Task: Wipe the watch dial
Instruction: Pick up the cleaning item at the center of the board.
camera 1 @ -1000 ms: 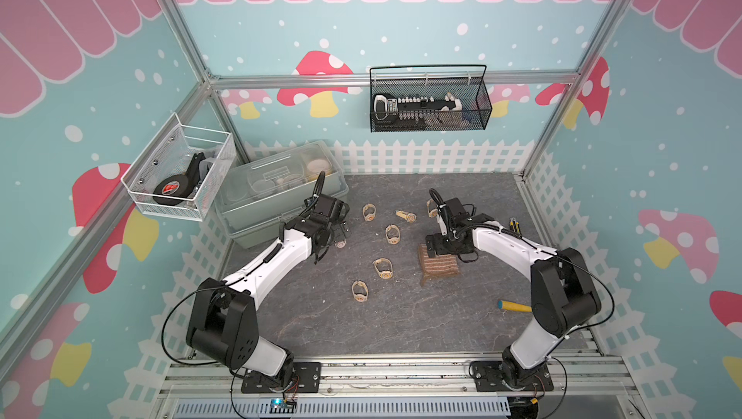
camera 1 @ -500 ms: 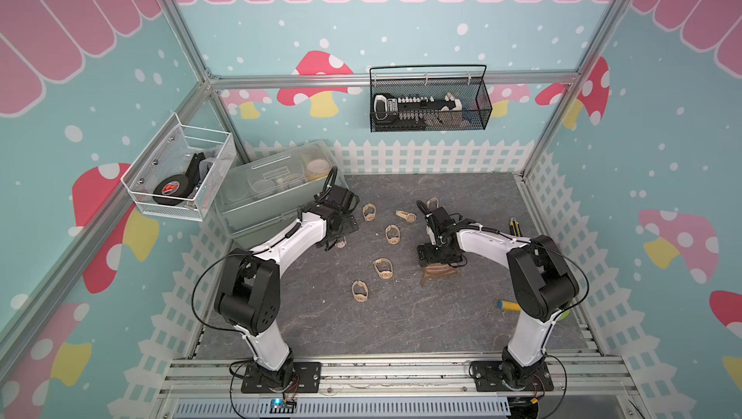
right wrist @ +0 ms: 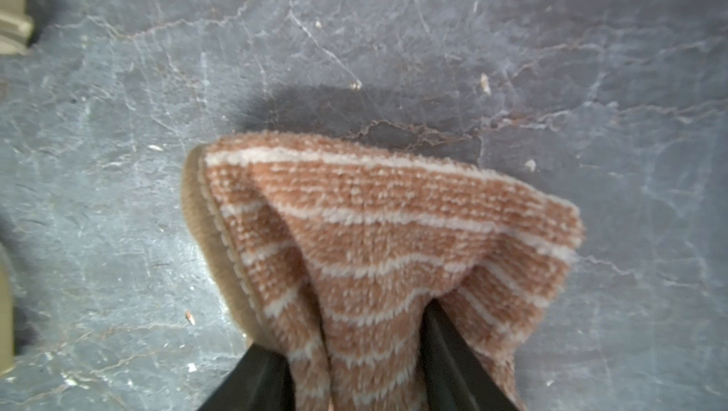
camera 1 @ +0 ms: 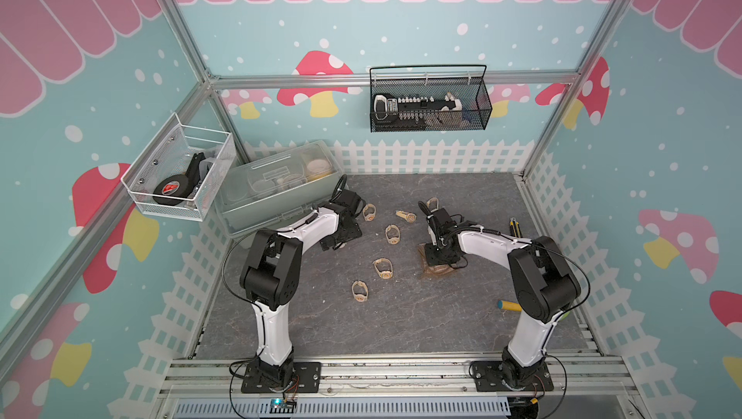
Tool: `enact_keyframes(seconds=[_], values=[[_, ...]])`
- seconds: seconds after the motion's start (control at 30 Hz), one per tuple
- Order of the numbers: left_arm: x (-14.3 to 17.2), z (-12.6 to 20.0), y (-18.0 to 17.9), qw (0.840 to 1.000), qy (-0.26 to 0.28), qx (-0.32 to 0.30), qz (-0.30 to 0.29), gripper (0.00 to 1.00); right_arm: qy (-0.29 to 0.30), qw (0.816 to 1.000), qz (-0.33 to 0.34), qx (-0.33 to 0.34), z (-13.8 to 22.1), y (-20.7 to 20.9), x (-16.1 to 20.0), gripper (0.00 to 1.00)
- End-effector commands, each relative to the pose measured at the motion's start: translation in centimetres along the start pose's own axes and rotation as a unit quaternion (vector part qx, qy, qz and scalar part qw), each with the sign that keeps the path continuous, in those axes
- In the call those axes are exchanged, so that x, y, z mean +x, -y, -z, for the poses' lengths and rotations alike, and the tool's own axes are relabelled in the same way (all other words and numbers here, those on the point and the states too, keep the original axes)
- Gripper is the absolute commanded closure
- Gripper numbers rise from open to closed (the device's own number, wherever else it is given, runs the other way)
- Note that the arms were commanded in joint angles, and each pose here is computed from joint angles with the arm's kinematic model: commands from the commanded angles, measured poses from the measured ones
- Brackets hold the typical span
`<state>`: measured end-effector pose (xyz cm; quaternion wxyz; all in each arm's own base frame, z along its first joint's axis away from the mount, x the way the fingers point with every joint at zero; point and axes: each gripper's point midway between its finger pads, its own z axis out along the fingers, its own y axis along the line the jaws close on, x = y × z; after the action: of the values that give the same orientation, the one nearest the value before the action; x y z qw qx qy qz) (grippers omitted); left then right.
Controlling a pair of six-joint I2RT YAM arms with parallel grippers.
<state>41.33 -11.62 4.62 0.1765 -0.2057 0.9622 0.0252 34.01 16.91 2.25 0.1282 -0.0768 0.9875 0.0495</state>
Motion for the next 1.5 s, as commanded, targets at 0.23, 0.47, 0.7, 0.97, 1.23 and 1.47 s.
enact_keyframes(seconds=[0.23,0.47,0.7,0.97,1.23,1.47], values=[[-0.7,-1.9,0.4,1.0,0.002,0.005,-0.008,0.13,-0.053,0.999,-0.009,-0.01,-0.1,0.0,3.4,0.65],[-1.1,-2.7,0.6,1.0,0.011,0.009,-0.012,0.31,-0.051,0.999,-0.012,-0.01,0.4,0.0,3.6,0.69],[-0.4,-3.7,0.3,1.0,0.004,0.004,-0.013,0.52,-0.042,0.999,-0.012,-0.005,1.2,0.2,3.4,0.71],[0.1,-4.2,-0.1,1.0,0.003,0.0,-0.014,0.75,-0.035,0.999,-0.015,-0.005,1.9,0.3,3.2,0.74],[0.2,-3.5,0.1,1.0,0.008,0.007,-0.005,0.98,-0.025,1.0,-0.011,0.005,2.7,0.8,3.4,0.85],[0.4,-2.1,0.3,1.0,0.014,0.015,-0.004,1.0,-0.018,1.0,-0.019,0.011,3.3,1.3,3.9,0.95]])
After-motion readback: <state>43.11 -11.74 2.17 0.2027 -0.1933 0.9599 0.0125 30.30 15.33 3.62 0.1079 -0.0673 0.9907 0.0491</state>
